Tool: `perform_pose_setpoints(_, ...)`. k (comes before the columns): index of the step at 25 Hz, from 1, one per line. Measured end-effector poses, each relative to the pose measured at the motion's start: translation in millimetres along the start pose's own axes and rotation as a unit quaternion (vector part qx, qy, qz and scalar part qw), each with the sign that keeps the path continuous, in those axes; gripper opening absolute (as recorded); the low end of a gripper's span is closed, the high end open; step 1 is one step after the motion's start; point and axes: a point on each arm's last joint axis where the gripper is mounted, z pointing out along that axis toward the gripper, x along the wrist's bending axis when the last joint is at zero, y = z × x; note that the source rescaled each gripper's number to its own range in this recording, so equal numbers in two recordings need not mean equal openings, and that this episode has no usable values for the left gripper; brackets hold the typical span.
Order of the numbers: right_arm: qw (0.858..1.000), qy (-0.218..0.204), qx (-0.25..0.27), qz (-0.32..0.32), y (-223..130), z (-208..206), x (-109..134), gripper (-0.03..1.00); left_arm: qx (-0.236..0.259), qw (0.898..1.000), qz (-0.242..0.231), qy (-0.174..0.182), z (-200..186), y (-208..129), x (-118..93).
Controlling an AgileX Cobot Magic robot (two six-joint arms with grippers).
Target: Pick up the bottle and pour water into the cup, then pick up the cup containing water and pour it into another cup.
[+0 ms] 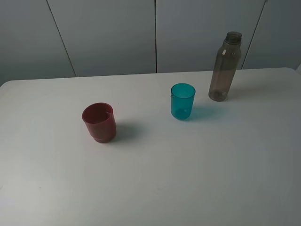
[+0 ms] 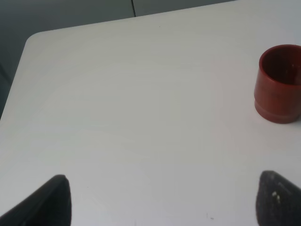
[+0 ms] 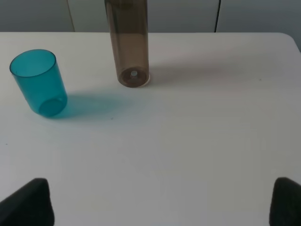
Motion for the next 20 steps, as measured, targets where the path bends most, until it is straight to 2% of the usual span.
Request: perform_pose_setpoints(20, 1.000, 0.001, 0.000, 0.003, 0.0, 0.0, 0.2, 1.00, 0.000, 1.000, 0.000, 0.000, 0.0, 0.0, 0.0)
